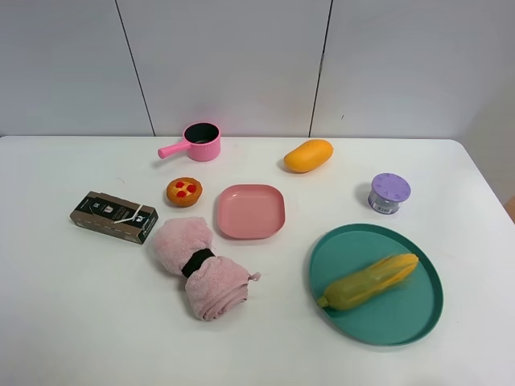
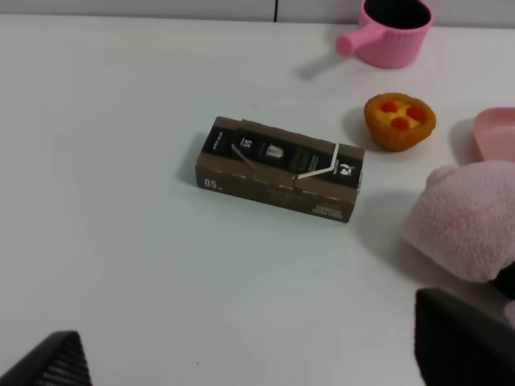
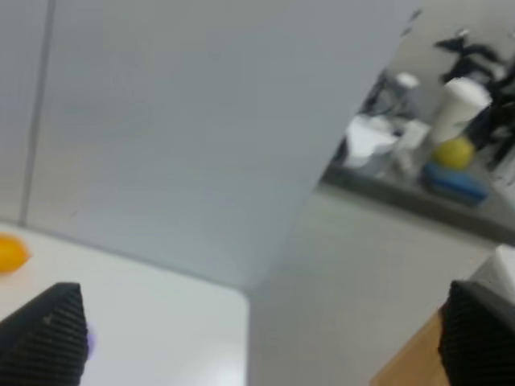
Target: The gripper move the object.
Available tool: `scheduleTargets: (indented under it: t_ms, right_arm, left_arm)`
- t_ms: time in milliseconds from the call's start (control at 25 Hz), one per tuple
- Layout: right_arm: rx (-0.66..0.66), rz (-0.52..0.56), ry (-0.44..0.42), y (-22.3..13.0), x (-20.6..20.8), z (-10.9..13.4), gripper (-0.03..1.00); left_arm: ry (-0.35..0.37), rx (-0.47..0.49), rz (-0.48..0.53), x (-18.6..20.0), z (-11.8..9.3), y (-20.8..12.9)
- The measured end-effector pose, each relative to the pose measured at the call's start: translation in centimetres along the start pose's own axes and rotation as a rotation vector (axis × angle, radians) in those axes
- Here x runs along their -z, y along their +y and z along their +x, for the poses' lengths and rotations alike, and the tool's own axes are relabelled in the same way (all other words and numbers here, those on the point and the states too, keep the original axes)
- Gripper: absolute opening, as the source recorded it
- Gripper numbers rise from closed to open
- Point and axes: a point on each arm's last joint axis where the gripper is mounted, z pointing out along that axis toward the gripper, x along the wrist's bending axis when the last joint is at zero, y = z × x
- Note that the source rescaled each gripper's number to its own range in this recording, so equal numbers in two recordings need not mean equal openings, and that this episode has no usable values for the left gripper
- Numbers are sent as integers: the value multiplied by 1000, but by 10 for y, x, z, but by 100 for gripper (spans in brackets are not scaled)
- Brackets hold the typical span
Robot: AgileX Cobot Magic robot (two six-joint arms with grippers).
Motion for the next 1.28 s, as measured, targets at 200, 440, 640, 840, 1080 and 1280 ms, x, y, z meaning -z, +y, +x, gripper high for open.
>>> scheduleTargets:
  t_ms: [200,440,640,840,1080,1280]
  right_arm:
    - [-35,-7,48,-30,6,22,100]
    - [-104,-8,115,-52,9,46,100]
    - [-129,45,108,-81,1,65,100]
    - [-205,163,159,-116,-10,83,100]
    - [-257,356,230,-166,-39,109,100]
    - [-284,411,251,-195,-60,125,100]
  left_arm:
    - [0,0,0,0,0,0]
    - [0,0,0,0,0,0]
    - [0,0,0,0,0,0]
    - [0,0,0,0,0,0]
    - [0,0,0,0,0,0]
    - [0,0,0,0,0,0]
